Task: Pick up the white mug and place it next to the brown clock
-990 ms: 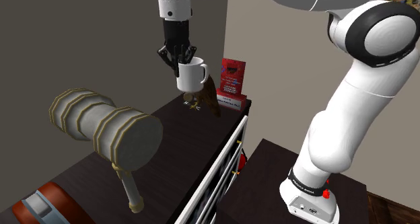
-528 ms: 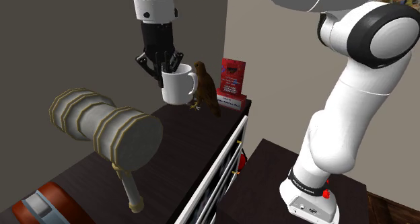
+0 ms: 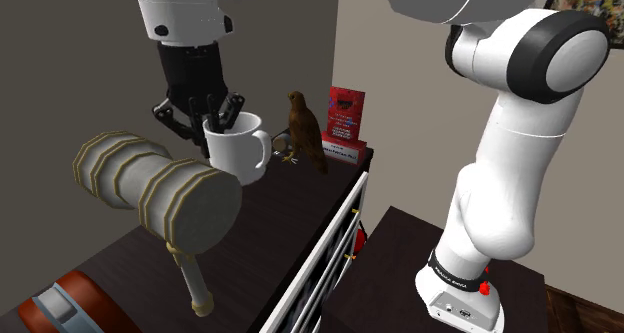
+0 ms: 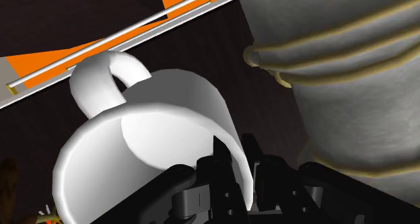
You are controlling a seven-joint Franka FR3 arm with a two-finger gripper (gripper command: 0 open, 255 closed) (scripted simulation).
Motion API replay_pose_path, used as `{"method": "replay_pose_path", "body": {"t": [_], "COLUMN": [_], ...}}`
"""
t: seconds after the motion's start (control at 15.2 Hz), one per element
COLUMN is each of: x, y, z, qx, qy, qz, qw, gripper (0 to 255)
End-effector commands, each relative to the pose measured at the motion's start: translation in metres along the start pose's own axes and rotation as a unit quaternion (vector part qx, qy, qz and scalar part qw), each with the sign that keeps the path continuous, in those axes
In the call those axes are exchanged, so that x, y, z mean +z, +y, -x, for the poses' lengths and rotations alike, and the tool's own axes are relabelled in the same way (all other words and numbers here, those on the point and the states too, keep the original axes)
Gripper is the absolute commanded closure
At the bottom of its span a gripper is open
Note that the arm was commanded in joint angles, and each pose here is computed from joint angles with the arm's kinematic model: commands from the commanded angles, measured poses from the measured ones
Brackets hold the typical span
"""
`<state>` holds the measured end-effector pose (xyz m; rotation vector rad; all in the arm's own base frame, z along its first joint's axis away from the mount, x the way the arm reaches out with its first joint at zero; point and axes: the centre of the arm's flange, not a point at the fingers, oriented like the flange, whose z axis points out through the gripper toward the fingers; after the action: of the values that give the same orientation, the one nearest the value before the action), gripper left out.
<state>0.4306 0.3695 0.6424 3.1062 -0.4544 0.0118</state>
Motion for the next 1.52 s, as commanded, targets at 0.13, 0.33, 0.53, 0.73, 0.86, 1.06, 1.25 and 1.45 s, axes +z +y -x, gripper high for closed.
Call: {"method": "replay_pose_path", "body": {"t": [0.13,0.33,0.53,0.73,0.86,1.06,1.25,1.45], "x": [0.018,0.034,0.05,0.066,0.076,0.092,0.108,0.124], "y": [-0.006,-0.006,-0.006,-0.006,-0.006,-0.006,-0.006,-0.006], "z": [0.004,0.004,0.004,0.005,0.005,0.005,0.005,0.005], "qx": [0.001,0.001,0.001,0.001,0.001,0.001,0.001,0.001], "qy": [0.0,0.0,0.0,0.0,0.0,0.0,0.0,0.0], "qz": [0.0,0.0,0.0,0.0,0.0,0.0,0.0,0.0], "qw": [1.0,1.0,1.0,1.0,1.0,1.0,1.0,1.0], "gripper": [255,255,255,255,255,255,255,255]}}
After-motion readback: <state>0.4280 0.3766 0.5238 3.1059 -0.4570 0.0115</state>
